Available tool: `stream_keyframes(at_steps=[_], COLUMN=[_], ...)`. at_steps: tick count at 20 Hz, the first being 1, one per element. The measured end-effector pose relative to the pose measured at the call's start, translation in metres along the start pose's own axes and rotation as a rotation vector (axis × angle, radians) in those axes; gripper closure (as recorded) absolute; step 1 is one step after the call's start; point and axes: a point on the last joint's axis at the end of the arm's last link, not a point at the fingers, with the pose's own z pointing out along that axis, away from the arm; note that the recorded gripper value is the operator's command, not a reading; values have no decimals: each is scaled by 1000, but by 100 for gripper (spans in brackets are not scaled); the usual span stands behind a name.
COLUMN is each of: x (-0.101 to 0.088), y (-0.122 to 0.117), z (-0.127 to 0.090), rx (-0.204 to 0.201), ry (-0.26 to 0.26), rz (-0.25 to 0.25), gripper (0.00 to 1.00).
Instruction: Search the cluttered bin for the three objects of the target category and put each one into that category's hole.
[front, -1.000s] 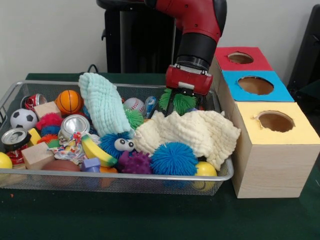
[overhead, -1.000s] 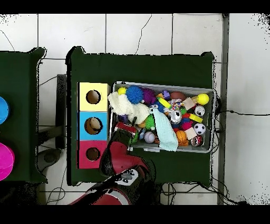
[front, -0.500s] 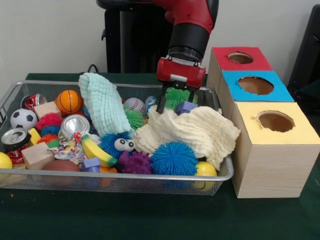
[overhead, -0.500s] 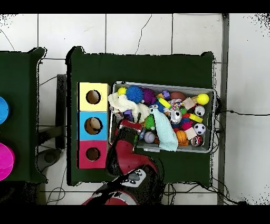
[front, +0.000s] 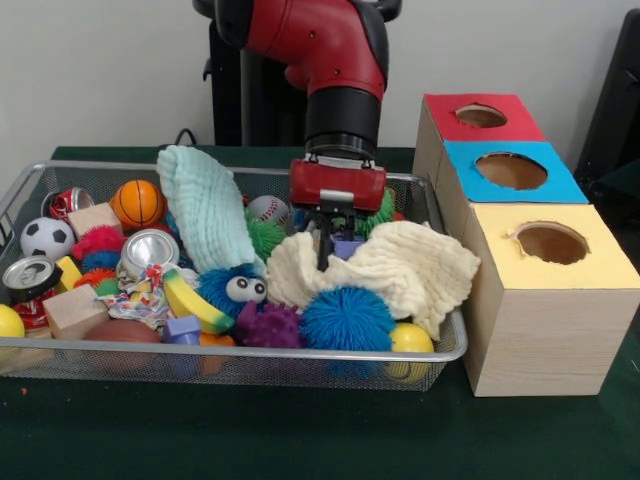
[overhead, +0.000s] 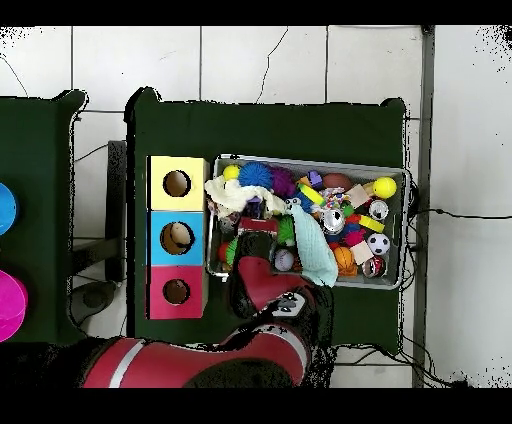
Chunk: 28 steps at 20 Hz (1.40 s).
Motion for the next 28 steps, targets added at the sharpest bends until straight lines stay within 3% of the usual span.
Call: stream_keyframes(at_steps=[5, 13, 16, 18, 20, 22, 23, 28], x=[-2, -22, -44, -70, -81, -97, -113, -136], y=[2, 0, -12, -32, -41, -55, -72, -109], z=[8, -5, -23, -42, -51, -63, -76, -98], rx=[-46, -3, 42, 104, 130, 169, 209, 286], ry=[-21, -30, -22, -20, -24, -36, -57, -83], rz=[-24, -42, -81, -121, -136, -156, -176, -196], gripper=[100, 100, 100, 100, 100, 100, 100, 100])
